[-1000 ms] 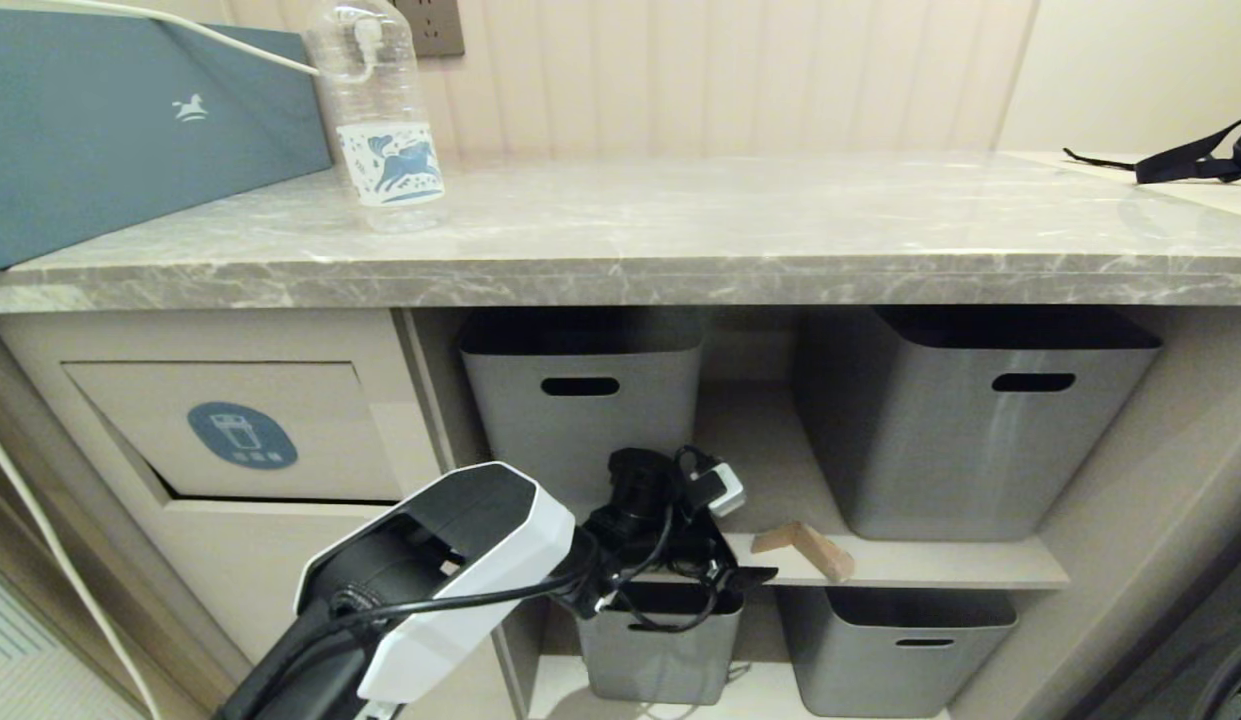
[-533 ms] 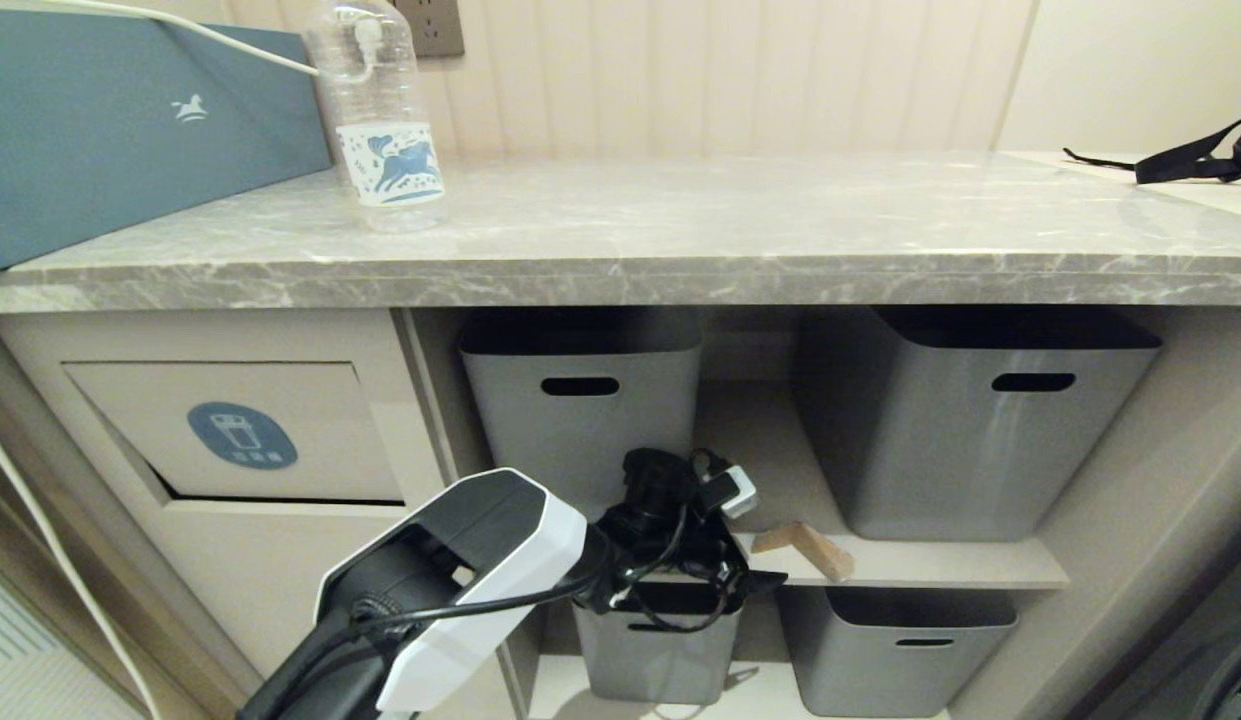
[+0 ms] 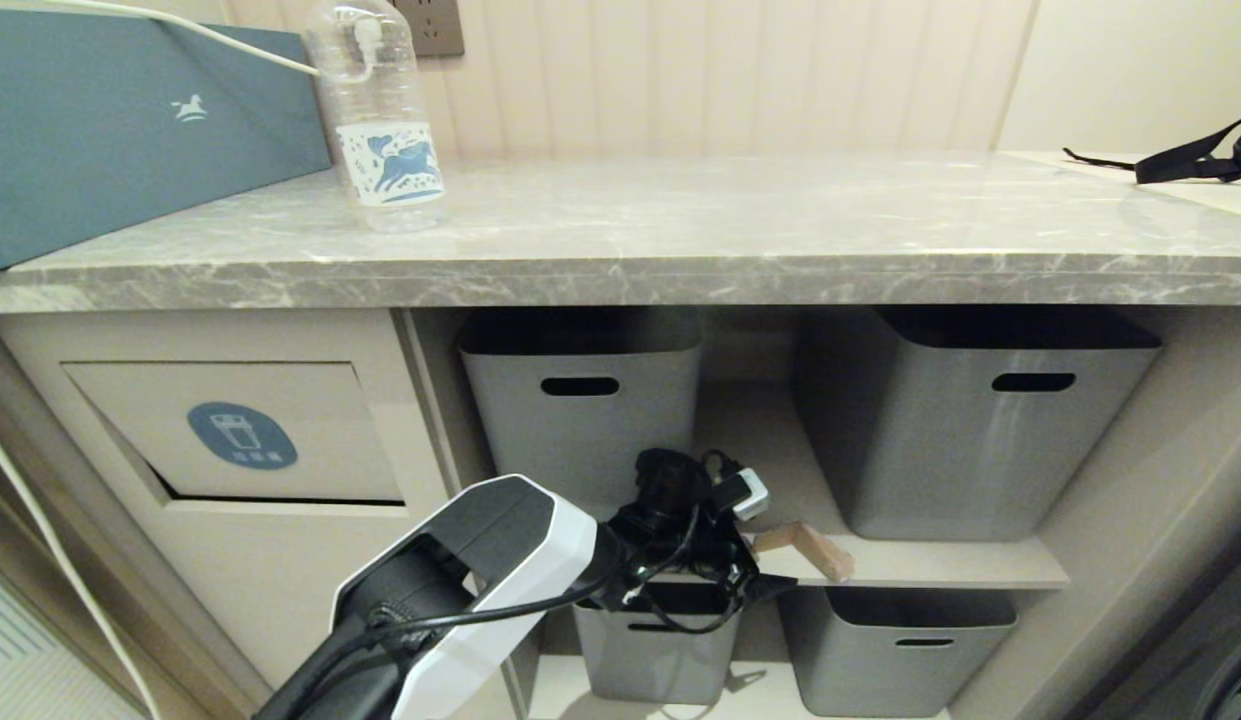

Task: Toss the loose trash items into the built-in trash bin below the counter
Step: Pick up the garbage

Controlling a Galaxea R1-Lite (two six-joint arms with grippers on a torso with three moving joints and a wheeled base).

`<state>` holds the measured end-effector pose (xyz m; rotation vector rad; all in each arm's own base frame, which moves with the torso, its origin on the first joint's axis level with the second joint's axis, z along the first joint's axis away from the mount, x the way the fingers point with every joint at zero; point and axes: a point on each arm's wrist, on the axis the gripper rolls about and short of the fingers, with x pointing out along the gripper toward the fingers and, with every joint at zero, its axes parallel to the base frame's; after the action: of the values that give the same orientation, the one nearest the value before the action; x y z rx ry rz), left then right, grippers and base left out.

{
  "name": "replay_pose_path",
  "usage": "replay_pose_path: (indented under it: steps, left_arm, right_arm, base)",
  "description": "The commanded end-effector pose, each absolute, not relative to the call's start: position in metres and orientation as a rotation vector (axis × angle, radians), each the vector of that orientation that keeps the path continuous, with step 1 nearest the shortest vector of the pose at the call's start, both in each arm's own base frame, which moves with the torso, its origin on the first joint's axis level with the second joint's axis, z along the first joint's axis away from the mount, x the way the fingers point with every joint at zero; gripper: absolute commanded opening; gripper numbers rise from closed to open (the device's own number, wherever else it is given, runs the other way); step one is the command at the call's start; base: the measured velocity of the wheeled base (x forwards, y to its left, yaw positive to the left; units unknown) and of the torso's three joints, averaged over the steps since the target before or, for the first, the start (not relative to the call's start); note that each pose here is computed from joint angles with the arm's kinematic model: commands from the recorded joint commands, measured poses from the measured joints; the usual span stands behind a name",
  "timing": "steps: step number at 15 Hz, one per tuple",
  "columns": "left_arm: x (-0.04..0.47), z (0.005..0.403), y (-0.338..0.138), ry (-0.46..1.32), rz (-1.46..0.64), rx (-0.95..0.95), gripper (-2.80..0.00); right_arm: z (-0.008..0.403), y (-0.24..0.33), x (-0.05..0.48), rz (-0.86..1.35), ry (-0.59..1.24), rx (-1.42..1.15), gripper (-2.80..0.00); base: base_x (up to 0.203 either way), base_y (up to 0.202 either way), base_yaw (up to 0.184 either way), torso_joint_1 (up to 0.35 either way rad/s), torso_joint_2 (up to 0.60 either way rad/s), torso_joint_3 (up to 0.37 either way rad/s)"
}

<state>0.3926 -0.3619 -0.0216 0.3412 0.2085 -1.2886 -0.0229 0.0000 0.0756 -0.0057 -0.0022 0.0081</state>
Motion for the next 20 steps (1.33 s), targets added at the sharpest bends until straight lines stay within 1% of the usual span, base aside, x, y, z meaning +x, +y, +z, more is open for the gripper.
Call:
replay_pose_path:
  steps: [1,2,3,5,10,17,20]
  left_arm:
    - [0.393,-0.022,-0.362,0.204,-1.292,0.341,0.0]
    - [0.393,-0.022,-0.362,0.204,-1.292,0.341,0.0]
    - [0.393,-0.023,-0.362,0.208,-1.294,0.341,-2.8]
    - [0.392,-0.024,-0.361,0.251,-1.298,0.345,-2.8]
    - [0.392,-0.02,-0.361,0.297,-1.302,0.346,-2.8]
    - [0.396,-0.017,-0.359,0.295,-1.293,0.347,-2.8]
    - [0.38,0.001,-0.345,0.342,-1.285,0.351,-2.8]
  right_arm:
    - [0.076,0.0,-0.023,0.009,-0.003,-0.006,-2.8]
    - [0.076,0.0,-0.023,0.009,-0.003,-0.006,-2.8]
    - [0.076,0.0,-0.023,0.009,-0.003,-0.006,-2.8]
    - [0.076,0.0,-0.023,0.009,-0.003,-0.006,-2.8]
    - [0.076,0.0,-0.023,0.009,-0.003,-0.006,-2.8]
    - [0.076,0.0,-0.023,0.01,-0.003,-0.006,-2.8]
    - [0.076,0.0,-0.023,0.009,-0.003,-0.006,-2.8]
  base:
    - [0.0,0.0,0.0,0.0,0.0,0.0]
    - [0.0,0.0,0.0,0.0,0.0,0.0]
    - [0.0,0.0,0.0,0.0,0.0,0.0]
    - [0.0,0.0,0.0,0.0,0.0,0.0]
    - [0.0,0.0,0.0,0.0,0.0,0.0]
    - [0.0,0.0,0.0,0.0,0.0,0.0]
    - [0.0,0.0,0.0,0.0,0.0,0.0]
